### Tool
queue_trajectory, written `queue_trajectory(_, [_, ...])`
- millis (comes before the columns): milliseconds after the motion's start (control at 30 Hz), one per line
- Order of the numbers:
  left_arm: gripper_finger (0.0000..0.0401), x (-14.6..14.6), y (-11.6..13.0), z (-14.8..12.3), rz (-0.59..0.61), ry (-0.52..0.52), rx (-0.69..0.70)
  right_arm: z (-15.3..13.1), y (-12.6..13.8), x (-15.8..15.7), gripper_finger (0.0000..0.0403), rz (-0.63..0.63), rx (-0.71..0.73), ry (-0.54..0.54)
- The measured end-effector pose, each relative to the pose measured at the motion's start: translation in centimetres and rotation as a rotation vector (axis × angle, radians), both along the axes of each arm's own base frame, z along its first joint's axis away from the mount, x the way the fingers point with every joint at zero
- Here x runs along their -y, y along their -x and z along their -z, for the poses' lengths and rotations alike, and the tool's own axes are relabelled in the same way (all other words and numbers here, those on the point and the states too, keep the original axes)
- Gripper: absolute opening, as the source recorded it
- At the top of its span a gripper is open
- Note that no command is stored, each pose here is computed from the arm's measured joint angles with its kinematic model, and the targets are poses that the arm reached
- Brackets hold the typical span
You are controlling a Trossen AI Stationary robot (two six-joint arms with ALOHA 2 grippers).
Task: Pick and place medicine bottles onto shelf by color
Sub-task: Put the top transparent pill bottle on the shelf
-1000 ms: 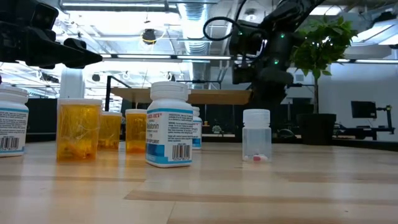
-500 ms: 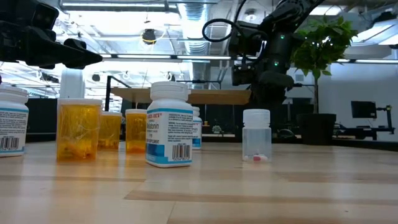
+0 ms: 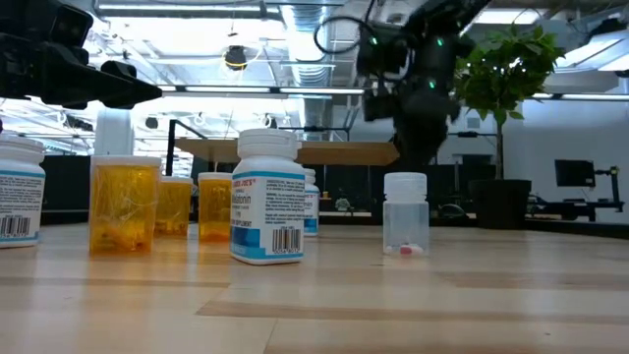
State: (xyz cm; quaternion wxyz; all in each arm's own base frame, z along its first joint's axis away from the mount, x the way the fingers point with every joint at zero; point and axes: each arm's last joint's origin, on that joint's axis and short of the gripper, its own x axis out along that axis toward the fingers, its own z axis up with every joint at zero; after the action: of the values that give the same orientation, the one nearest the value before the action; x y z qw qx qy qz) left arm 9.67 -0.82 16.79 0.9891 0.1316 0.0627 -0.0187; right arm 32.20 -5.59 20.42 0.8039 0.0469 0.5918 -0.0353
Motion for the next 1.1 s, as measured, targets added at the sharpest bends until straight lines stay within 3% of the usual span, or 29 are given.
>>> queue_trajectory(200, [0.0261, 0.0, 0.0, 0.0, -0.001, 0.005, 0.000, -5.7, -1.2, -0.6, 0.0117, -0.108, 0.023, 0.030])
queue_trajectory(333, [0.0261, 0.0, 0.0, 0.0, 0.000, 0.006, 0.000, -10.1, -2.1, -0.2, 0.0121, -0.194, 0.136, 0.091])
queue_trajectory(500, [0.0261, 0.0, 0.0, 0.0, -0.001, 0.007, 0.000, -14.9, -2.3, 2.0, 0.0120, -0.250, 0.278, 0.201])
queue_trajectory(600, [0.0261, 0.0, 0.0, 0.0, -0.001, 0.008, 0.000, -16.7, -1.9, 4.5, 0.0120, -0.205, 0.332, 0.292])
queue_trajectory(833, [0.0261, 0.0, 0.0, 0.0, -0.001, 0.008, 0.000, -17.2, 0.1, 12.3, 0.0120, -0.002, 0.372, 0.397])
queue_trajectory(967, [0.0261, 0.0, 0.0, 0.0, 0.000, 0.008, 0.000, -15.6, 0.7, 16.0, 0.0120, 0.084, 0.307, 0.383])
queue_trajectory(1100, [0.0261, 0.0, 0.0, 0.0, -0.001, 0.008, 0.001, -14.9, -0.6, 18.1, 0.0120, 0.103, 0.267, 0.364])
